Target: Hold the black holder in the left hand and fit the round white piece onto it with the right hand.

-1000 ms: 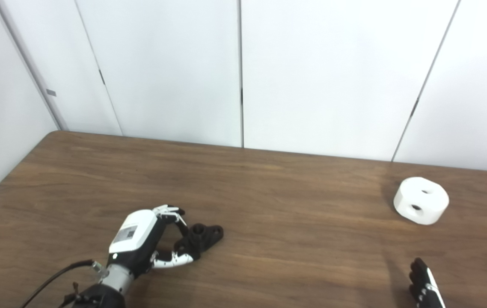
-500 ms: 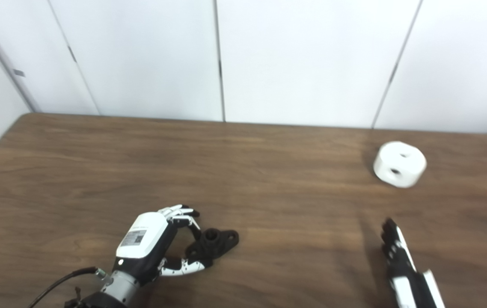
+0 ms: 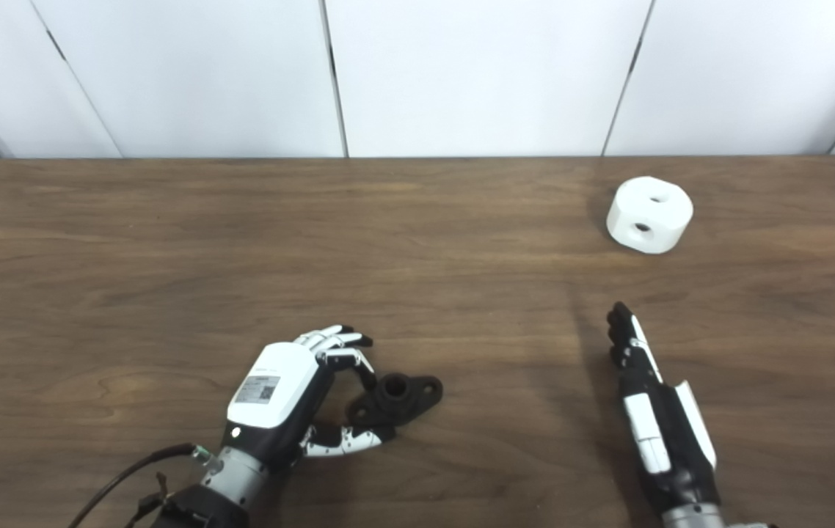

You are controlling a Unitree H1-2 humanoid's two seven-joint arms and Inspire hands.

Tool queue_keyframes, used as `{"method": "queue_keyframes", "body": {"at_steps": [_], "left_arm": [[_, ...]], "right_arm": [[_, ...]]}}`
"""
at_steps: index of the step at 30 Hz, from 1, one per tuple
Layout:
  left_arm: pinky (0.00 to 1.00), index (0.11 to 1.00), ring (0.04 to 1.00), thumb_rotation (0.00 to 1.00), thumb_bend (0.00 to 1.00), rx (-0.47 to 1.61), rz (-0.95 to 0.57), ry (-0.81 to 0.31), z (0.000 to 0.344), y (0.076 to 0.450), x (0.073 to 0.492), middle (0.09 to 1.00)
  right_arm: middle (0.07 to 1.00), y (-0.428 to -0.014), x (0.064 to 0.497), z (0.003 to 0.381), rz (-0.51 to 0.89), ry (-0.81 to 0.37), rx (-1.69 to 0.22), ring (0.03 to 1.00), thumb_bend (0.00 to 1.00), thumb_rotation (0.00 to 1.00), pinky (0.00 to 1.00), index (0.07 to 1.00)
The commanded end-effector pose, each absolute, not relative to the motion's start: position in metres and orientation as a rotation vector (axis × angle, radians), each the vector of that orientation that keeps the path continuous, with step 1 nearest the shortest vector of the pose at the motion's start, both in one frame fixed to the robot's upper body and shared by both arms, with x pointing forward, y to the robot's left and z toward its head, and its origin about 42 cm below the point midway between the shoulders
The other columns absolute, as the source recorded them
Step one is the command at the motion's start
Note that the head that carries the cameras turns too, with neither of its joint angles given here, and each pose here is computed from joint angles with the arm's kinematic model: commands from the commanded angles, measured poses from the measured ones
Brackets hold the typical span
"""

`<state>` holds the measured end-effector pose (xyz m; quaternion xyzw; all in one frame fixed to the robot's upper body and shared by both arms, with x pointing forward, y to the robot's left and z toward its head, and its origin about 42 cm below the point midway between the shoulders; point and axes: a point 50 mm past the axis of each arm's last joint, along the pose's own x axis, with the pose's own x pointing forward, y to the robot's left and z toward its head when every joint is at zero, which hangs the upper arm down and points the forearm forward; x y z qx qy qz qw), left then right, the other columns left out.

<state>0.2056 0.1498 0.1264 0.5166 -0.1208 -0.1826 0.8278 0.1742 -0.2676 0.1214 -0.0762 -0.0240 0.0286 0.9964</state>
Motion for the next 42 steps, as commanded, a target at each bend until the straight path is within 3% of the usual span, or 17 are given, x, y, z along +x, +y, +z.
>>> {"method": "queue_keyframes", "body": {"at_steps": [1, 20, 25, 32, 42], "left_arm": [[0.85, 0.489, 0.865, 0.05, 0.52, 1.112, -0.503, -0.223, 0.106, 0.139, 0.189, 0.802], [0.85, 0.49, 0.871, 0.05, 0.52, 1.102, -0.47, -0.19, 0.105, 0.141, 0.187, 0.803], [0.84, 0.489, 0.862, 0.05, 0.52, 1.098, -0.463, -0.184, 0.102, 0.144, 0.185, 0.793], [0.83, 0.489, 0.858, 0.05, 0.52, 1.105, -0.461, -0.173, 0.093, 0.151, 0.182, 0.794], [0.83, 0.489, 0.85, 0.05, 0.52, 1.076, -0.457, -0.149, 0.08, 0.158, 0.181, 0.792]], "right_arm": [[0.986, -0.263, 0.176, 0.13, 0.064, -0.074, -0.155, 1.0, 0.65, 1.0, 1.0, 1.0], [0.98, -0.273, 0.184, 0.144, 0.03, -0.058, -0.143, 1.0, 0.61, 0.99, 1.0, 1.0], [0.967, -0.286, 0.191, 0.163, -0.03, -0.097, -0.238, 0.989, 0.59, 0.78, 0.99, 0.985], [0.937, -0.308, 0.208, 0.188, -0.106, -0.151, -0.379, 0.959, 0.68, 0.48, 0.99, 0.945], [0.971, -0.335, 0.25, 0.225, -0.139, -0.14, -0.569, 0.966, 0.72, 0.31, 0.95, 0.965]]}}
